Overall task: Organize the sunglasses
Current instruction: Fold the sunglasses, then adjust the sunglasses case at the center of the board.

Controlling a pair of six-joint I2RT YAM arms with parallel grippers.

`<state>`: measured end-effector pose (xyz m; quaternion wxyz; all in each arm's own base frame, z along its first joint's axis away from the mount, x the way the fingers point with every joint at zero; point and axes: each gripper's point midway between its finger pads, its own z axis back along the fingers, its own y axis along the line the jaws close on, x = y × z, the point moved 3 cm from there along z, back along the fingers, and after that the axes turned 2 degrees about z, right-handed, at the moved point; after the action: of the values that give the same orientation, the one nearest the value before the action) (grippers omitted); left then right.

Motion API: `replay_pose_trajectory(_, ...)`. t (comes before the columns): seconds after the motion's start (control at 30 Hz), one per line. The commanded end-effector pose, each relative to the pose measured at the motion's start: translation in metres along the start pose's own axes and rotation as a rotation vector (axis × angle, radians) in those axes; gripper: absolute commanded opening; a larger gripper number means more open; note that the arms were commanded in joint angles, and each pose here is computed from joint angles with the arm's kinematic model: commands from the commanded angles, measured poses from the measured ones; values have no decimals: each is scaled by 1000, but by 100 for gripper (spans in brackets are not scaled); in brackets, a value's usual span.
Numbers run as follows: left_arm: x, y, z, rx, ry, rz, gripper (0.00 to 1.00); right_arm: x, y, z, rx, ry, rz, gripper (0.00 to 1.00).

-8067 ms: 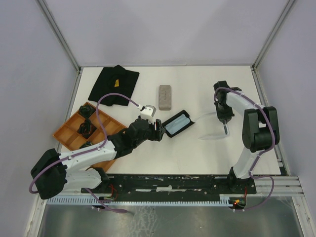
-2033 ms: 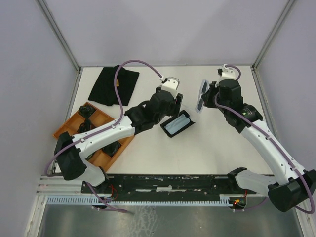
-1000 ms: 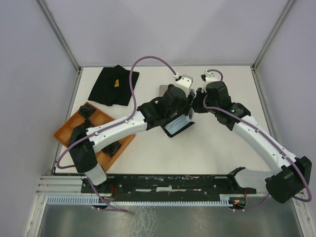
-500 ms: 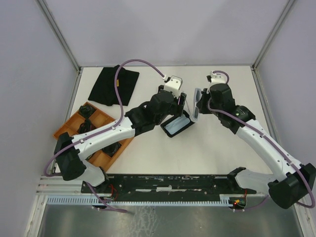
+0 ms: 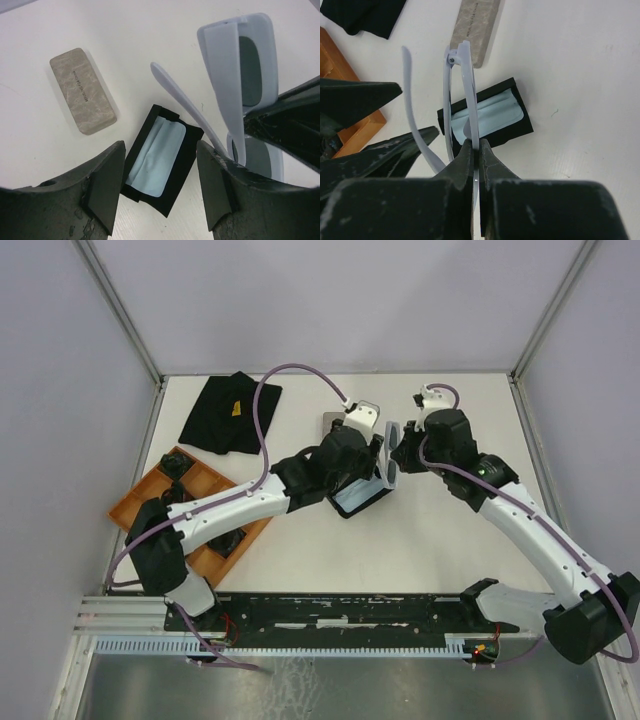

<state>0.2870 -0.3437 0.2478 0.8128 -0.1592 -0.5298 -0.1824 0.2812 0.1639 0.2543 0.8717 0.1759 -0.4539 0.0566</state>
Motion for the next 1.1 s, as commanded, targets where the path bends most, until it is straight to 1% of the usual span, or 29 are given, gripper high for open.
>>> replay_pose_trajectory(0.0,29,-8,-4,-21,-59,-22,66,17,18,0,105,-47,21,0)
replay_pose_trajectory(0.33,32,-18,-13,-61,-46,-59,67,11,23,-3,146,-20,34,0)
replay_pose_trajectory(0.4,28,-14,-13,-43,-42,-69,68,11,15,-2,91,-28,27,0)
replay_pose_trajectory(0.47,22,-1,-14,-4,-32,-60,69,10,-4,2,-30,-38,11,0)
replay_pose_trajectory(0.57,5,26,-18,-5,-3,16,70,3,-28,8,-151,-44,-20,0)
replay_pose_trajectory(0.67,-14,45,-21,-52,22,69,72,-13,-41,5,-180,1,-48,0)
replay_pose_trajectory(0.8,-40,57,-32,-57,84,22,75,-34,-46,3,-170,52,-68,0)
replay_pose_trajectory(0.97,-58,52,-50,-119,135,-44,82,-51,-46,4,-148,102,-72,0)
replay_pose_trajectory(1.07,-67,53,-63,-145,187,-67,82,-57,-47,8,-147,122,-65,0)
